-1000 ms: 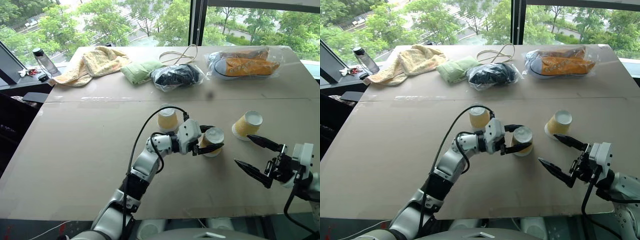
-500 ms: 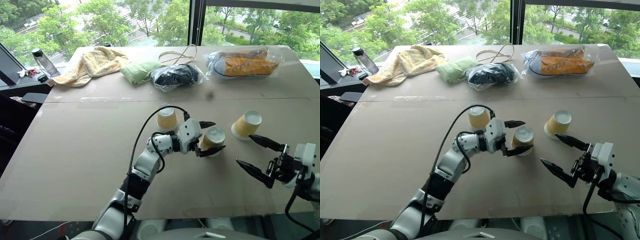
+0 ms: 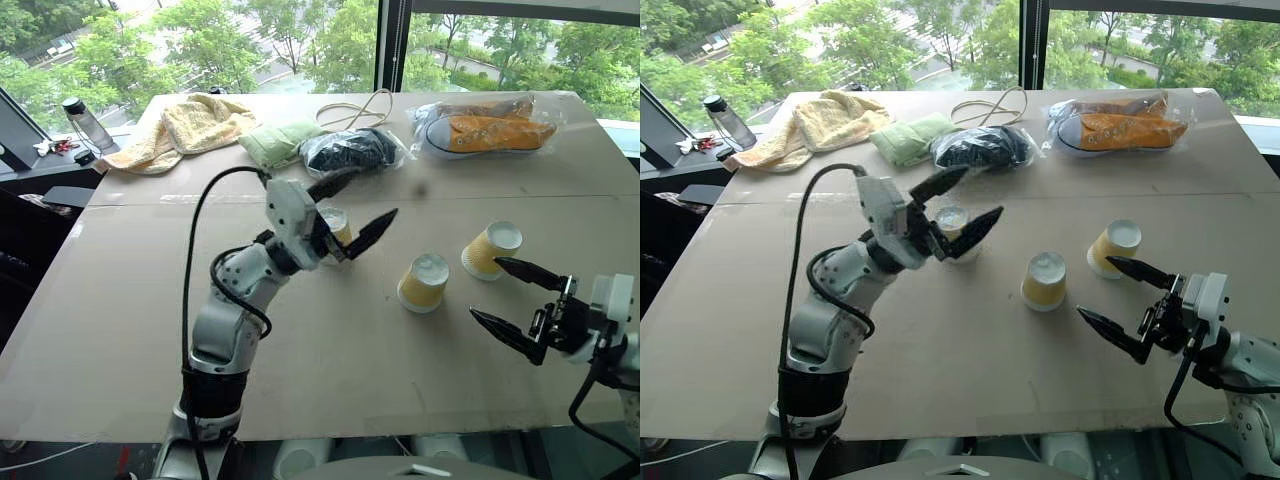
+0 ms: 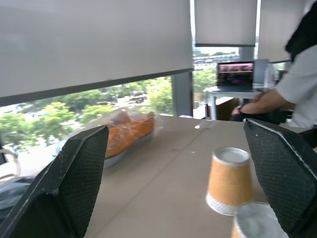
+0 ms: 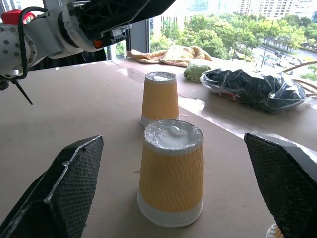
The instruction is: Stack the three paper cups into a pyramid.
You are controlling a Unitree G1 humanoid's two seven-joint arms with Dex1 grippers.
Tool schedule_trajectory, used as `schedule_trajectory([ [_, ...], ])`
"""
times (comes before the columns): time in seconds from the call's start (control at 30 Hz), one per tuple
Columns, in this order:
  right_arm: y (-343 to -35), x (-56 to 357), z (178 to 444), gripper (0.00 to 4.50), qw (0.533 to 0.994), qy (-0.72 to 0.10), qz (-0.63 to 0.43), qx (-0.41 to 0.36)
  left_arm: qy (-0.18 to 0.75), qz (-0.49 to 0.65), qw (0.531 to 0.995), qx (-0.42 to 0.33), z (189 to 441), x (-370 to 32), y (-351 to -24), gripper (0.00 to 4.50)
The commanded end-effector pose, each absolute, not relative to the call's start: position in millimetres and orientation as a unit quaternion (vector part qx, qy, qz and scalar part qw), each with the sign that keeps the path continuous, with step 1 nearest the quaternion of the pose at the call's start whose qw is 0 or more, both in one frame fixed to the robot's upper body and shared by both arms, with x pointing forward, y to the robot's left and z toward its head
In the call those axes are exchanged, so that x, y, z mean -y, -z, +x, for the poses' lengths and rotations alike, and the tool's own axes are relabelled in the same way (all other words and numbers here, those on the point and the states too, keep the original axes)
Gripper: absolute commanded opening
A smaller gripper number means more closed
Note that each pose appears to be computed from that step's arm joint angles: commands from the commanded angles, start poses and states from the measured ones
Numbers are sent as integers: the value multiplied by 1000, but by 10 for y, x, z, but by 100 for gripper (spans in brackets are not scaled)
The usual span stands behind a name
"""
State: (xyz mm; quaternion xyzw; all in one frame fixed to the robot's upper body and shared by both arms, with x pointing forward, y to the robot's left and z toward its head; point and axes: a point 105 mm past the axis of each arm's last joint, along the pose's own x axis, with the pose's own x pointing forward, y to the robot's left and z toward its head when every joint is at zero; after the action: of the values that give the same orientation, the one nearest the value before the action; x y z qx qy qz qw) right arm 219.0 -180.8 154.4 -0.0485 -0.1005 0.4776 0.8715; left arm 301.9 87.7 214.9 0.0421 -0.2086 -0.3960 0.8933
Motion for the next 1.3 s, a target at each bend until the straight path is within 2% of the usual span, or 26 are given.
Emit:
schedule_trajectory([
  [0.03,-1688,1781,2231,450,867,-480,-46,129,290,74,938,175,3112,-1207,-1995,445],
  [0.2,-1716,1789,2271,450,864,-484,-43,130,252,81,956,126,3094,-1308,-1642,445],
  [0.67,-1679,1768,2260,450,864,-486,-46,124,268,89,956,81,3230,-1218,-1368,445],
  [1.03,-1647,1773,2216,450,869,-478,-45,121,304,75,941,129,3304,-1062,-1505,445],
  [1.3,-1641,1784,2211,450,872,-473,-45,120,306,71,939,138,3315,-1034,-1484,445],
])
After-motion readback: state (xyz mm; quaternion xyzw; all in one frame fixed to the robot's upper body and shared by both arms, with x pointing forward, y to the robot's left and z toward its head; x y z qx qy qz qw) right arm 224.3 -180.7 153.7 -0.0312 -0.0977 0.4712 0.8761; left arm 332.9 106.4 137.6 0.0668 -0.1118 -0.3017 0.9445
